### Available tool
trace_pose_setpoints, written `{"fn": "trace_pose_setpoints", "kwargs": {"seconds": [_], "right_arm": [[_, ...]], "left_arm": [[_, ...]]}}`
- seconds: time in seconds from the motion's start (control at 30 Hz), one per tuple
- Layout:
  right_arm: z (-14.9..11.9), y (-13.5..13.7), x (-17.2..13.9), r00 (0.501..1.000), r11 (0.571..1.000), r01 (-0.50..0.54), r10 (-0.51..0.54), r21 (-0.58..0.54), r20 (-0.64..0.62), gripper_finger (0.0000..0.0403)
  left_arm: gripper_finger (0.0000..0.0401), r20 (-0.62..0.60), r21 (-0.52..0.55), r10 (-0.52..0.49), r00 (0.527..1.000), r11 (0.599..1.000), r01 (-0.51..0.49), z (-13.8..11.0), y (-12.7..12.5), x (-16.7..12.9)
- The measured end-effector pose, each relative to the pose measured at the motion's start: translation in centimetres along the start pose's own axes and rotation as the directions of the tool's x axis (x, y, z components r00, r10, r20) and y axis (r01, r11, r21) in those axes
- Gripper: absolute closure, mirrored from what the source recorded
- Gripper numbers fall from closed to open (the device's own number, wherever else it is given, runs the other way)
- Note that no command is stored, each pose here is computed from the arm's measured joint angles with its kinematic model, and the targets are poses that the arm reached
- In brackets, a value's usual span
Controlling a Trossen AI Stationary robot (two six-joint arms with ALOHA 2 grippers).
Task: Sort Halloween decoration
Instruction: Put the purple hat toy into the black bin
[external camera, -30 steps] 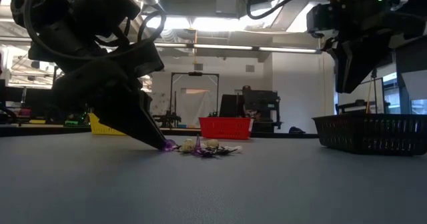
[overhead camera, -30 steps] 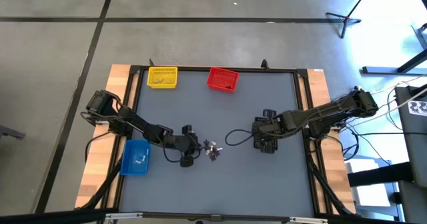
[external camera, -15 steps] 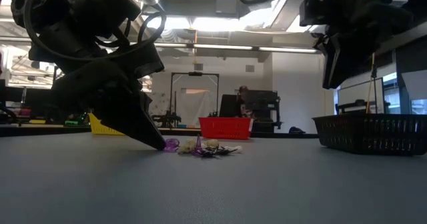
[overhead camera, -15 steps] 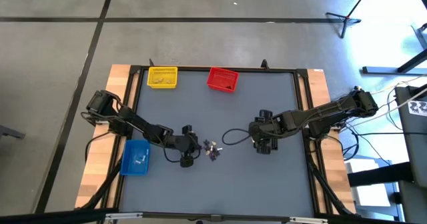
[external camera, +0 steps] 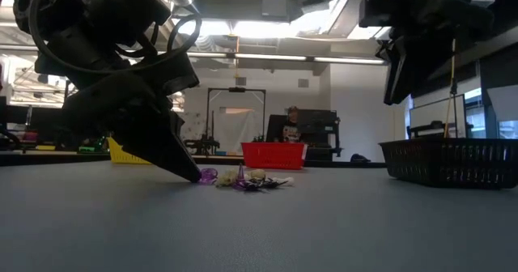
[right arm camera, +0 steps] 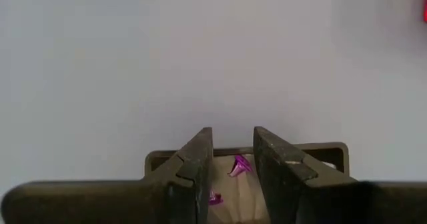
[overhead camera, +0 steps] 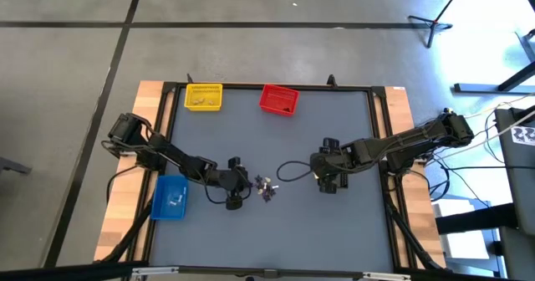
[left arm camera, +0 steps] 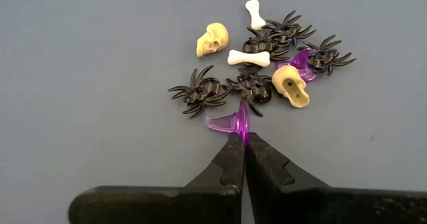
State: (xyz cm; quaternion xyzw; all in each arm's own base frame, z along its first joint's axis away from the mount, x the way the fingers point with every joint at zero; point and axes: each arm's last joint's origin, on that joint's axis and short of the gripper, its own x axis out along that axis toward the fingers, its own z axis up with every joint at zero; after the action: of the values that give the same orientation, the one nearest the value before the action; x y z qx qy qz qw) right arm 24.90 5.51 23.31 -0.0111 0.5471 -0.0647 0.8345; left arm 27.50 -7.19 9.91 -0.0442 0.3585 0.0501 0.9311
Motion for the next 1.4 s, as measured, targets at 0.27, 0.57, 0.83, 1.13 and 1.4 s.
{"fn": "trace_pose_setpoints", "kwargs": {"seconds": [0.27, 0.57, 0.83, 1.13, 1.4], "right_arm": [[0.0, 0.0, 0.0, 1.000, 1.000, 0.000, 0.000, -0.001, 0.000, 0.0295], [0.0, 0.0, 0.0, 1.000, 1.000, 0.000, 0.000, -0.001, 0.000, 0.0295], [0.0, 0.0, 0.0, 1.000, 1.000, 0.000, 0.000, -0.001, -0.001, 0.0295], [0.0, 0.0, 0.0, 1.000, 1.000, 0.000, 0.000, -0.001, -0.001, 0.0295], [0.0, 0.0, 0.0, 1.000, 1.000, 0.000, 0.000, -0.001, -0.002, 0.0295]], "left_arm": [[0.0401, 0.018, 0.001, -0.007, 1.000, 1.000, 0.007, 0.2, -0.1, 0.0], [0.0401, 0.034, -0.003, -0.012, 0.999, 1.000, 0.012, 0.3, -0.1, 0.0], [0.0401, 0.105, -0.022, -0.033, 0.994, 0.999, 0.035, 1.1, -0.3, -0.1], [0.0401, 0.255, -0.054, -0.063, 0.965, 0.995, 0.079, 2.5, -0.7, -0.4], [0.0401, 0.331, -0.075, -0.058, 0.942, 0.993, 0.087, 3.3, -0.8, -0.6]]}}
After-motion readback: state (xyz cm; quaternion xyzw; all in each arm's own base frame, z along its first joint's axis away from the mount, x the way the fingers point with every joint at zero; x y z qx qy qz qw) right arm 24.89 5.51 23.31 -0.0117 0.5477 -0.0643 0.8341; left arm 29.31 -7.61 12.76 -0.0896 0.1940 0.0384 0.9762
